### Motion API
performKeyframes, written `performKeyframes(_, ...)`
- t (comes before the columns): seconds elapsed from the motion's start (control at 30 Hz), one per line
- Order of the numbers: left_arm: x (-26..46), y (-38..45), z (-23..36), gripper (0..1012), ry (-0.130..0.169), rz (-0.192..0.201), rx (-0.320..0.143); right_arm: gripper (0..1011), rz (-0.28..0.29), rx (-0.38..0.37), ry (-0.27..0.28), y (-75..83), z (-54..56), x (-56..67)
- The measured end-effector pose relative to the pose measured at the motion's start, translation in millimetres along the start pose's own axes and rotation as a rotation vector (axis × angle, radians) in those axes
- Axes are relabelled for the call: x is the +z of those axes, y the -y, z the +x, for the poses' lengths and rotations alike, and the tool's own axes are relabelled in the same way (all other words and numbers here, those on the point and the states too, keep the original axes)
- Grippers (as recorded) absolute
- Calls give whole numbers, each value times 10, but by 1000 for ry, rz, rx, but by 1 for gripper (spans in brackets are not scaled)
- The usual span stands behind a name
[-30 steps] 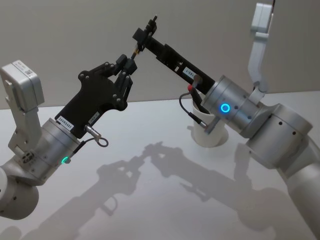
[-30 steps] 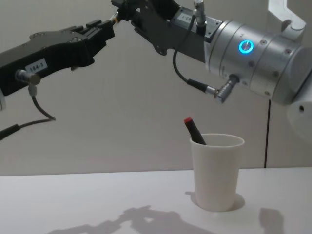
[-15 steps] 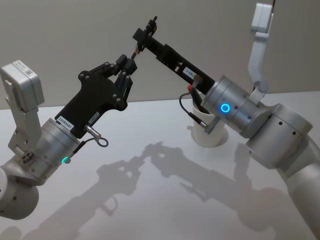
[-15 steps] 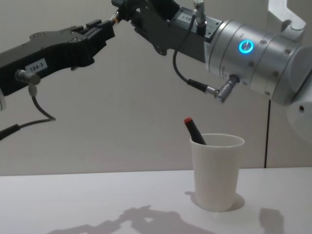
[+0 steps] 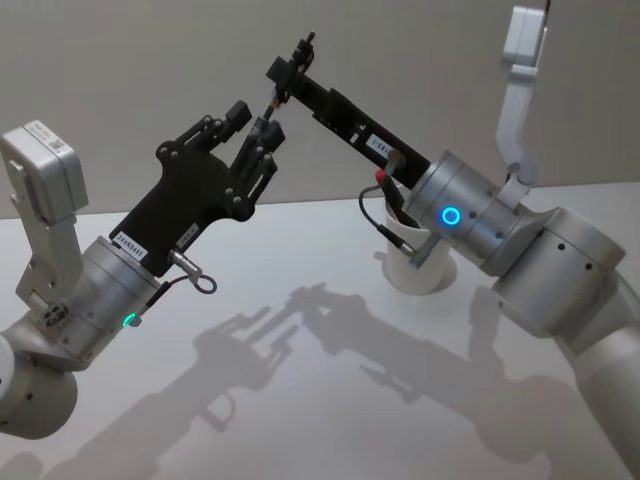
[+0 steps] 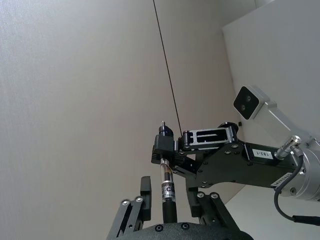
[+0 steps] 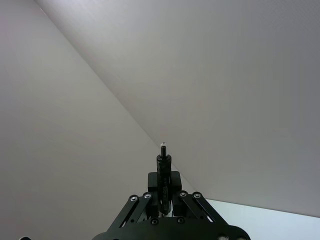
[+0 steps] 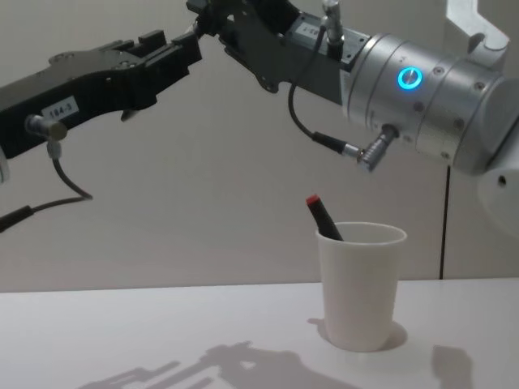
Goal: Place the pen into the pen holder.
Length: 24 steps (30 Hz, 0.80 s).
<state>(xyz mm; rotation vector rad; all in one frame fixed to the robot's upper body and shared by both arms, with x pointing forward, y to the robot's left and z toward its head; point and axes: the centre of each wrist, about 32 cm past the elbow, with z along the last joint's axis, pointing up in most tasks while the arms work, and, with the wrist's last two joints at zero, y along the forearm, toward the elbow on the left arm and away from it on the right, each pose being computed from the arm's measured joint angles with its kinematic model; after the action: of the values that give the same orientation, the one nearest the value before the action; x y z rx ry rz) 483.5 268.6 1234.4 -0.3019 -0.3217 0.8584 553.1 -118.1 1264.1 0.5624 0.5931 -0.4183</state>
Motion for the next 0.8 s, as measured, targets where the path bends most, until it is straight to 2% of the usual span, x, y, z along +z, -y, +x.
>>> performKeyframes(0.03, 0, 0, 0, 426, 0, 0, 0, 130, 0, 0, 0, 0, 0, 0)
performKeyframes(0.1, 0, 0, 0, 464, 0, 0, 0, 130, 0, 0, 0, 0, 0, -1)
performKeyframes(0.13, 0, 0, 0, 526, 0, 0, 0, 130, 0, 0, 0, 0, 0, -1)
performKeyframes(0.33, 0, 0, 0, 684, 0, 0, 0, 130, 0, 0, 0, -1, -1, -1)
performKeyframes(0.53, -1, 0, 0, 887, 0, 0, 0, 130, -3, -2, 8, 2, -5, 10)
performKeyframes(0.57, -1, 0, 0, 887, 0, 0, 0, 130, -3, -2, 8, 2, -5, 10)
performKeyframes(0.6, -1, 0, 0, 938, 0, 0, 0, 130, -5, -6, 18, 3, -9, 23)
performKeyframes(0.7, -1, 0, 0, 998, 0, 1, 0, 130, -9, -15, 42, 8, -24, 60)
performKeyframes(0.8, -1, 0, 0, 1001, 0, 1, 0, 130, -15, -29, 78, 21, -44, 116)
